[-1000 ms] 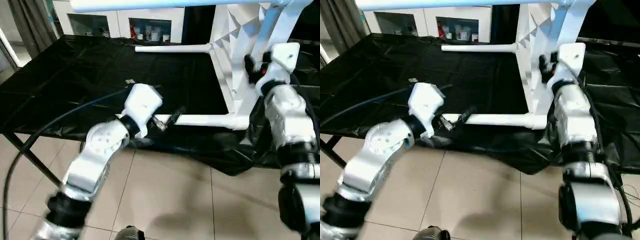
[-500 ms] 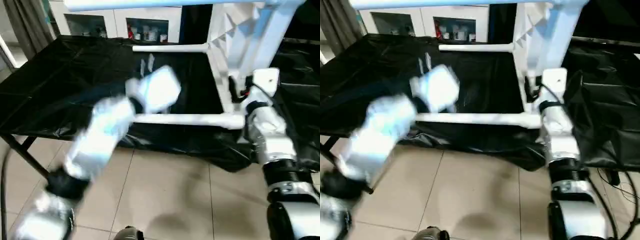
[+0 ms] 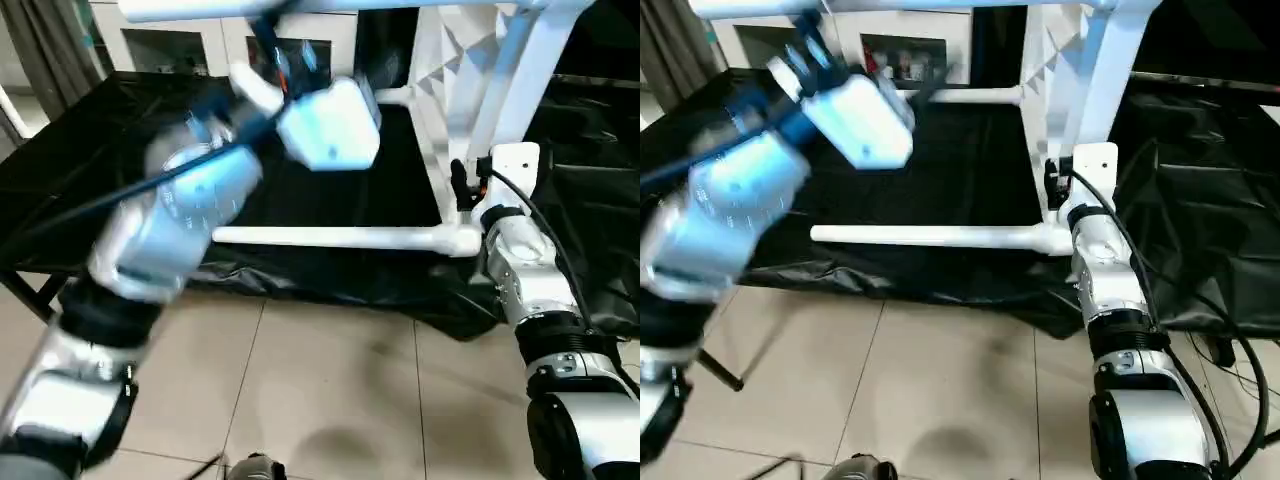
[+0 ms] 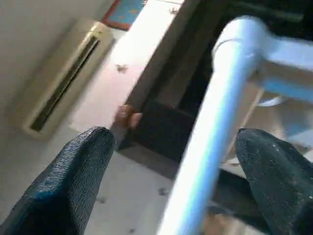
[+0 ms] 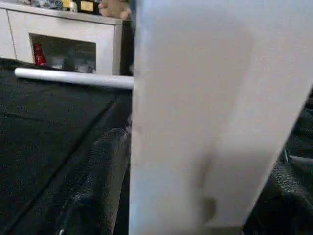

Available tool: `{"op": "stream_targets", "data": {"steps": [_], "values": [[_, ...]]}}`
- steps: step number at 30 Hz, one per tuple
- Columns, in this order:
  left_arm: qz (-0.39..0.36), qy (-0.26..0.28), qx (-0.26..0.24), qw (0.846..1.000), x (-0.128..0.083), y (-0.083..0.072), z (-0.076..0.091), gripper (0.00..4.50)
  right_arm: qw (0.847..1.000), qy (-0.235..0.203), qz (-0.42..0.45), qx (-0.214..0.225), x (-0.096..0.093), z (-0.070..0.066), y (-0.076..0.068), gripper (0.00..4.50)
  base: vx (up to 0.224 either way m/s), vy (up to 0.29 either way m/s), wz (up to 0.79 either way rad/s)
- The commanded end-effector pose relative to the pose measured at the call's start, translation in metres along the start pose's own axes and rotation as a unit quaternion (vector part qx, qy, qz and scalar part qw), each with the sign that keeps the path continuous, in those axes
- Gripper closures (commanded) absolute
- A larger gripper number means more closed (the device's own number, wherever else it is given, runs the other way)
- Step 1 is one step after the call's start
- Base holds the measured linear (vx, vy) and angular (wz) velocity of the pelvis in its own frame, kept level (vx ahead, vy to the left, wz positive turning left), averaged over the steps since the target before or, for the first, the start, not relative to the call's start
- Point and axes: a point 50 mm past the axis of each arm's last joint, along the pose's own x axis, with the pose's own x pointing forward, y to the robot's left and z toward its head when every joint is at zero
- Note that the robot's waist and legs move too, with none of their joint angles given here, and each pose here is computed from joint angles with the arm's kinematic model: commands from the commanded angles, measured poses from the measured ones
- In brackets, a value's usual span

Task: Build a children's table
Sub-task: Flip table

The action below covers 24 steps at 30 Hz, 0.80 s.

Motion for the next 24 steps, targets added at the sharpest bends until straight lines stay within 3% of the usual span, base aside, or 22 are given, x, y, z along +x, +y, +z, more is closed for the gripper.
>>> {"op": "stream_targets", "data": {"steps": [1,3,7,16,19,20,24], "values": [[-0.015,0.043,0.007,0.999,0.001,-0.002,-0.019,0.0,1.0,-0.013,0.004,0.004,0.004,0.007,0.003,1.87,0.0,0.0,0.0],[-0.042,0.086,0.006,0.995,0.004,-0.009,-0.035,0.0,1.0,-0.016,0.008,0.007,0.004,0.008,0.005,2.02,0.0,0.0,0.0],[-0.052,0.104,0.014,0.993,0.006,-0.012,-0.045,0.0,1.0,-0.023,0.009,0.01,0.005,0.012,0.007,2.35,0.0,0.0,0.0],[0.011,0.176,0.046,0.983,0.015,0.01,-0.081,0.0,0.999,-0.042,0.017,0.008,0.005,0.018,0.008,2.5,0.0,0.0,0.0],[0.021,0.18,0.045,0.982,0.015,0.013,-0.084,0.0,0.999,-0.043,0.018,0.007,0.005,0.018,0.008,2.5,0.0,0.0,0.0],[0.025,0.18,0.037,0.983,0.014,0.013,-0.084,0.27,0.999,-0.044,0.018,0.007,0.005,0.018,0.008,2.5,0.0,0.0,0.0],[0.025,0.159,0.001,0.987,0.015,0.011,-0.082,0.66,0.998,-0.058,0.012,0.003,0.006,0.026,0.005,2.5,0.0,0.0,0.0]]}}
